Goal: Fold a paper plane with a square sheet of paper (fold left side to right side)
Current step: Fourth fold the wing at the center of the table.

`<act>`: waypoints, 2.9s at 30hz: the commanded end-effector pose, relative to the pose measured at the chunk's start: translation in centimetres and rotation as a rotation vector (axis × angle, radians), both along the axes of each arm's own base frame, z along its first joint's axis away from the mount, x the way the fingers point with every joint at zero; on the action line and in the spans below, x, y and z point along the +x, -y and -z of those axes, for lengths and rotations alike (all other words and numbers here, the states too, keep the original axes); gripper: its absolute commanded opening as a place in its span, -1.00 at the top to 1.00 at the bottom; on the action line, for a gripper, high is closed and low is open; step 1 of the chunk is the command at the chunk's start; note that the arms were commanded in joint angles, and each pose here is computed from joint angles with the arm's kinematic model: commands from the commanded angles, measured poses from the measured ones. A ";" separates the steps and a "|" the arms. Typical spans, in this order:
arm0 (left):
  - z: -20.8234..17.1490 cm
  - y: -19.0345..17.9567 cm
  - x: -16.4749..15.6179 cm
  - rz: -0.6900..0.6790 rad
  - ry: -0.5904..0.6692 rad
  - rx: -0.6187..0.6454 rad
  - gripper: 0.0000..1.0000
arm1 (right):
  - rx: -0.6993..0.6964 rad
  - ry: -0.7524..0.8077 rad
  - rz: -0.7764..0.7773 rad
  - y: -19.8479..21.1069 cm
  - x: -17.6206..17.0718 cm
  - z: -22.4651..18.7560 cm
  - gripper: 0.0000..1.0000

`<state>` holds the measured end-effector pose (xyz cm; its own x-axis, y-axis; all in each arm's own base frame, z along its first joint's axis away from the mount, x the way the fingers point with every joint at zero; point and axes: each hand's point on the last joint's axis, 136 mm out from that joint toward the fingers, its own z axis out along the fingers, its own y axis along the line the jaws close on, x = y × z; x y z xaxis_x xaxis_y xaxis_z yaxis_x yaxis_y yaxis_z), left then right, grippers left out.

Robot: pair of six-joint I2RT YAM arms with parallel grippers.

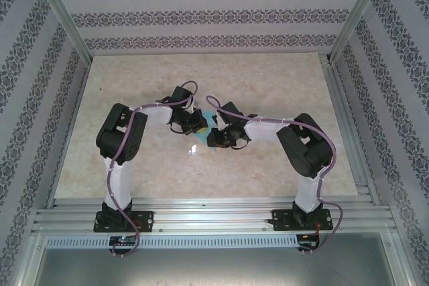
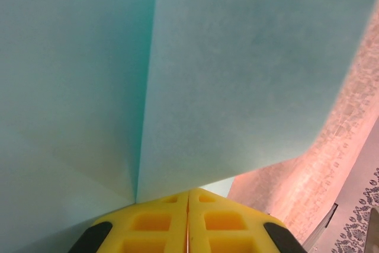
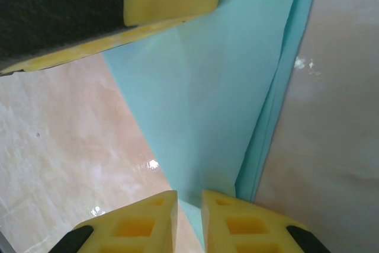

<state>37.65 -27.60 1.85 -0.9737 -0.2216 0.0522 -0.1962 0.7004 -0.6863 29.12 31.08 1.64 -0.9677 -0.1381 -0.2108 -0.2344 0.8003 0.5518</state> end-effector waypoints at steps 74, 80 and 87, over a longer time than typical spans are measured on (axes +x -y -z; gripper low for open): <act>3.3 -4.3 5.3 0.001 0.021 0.170 0.73 | -0.266 -0.237 0.058 7.7 -6.6 6.3 0.85; 2.9 -4.7 7.7 -0.019 0.058 0.159 0.72 | -0.247 -0.254 0.049 7.4 -7.1 6.5 0.88; 2.0 -5.5 9.9 -0.036 0.078 0.154 0.71 | -0.243 -0.275 0.049 7.5 -7.8 6.9 0.89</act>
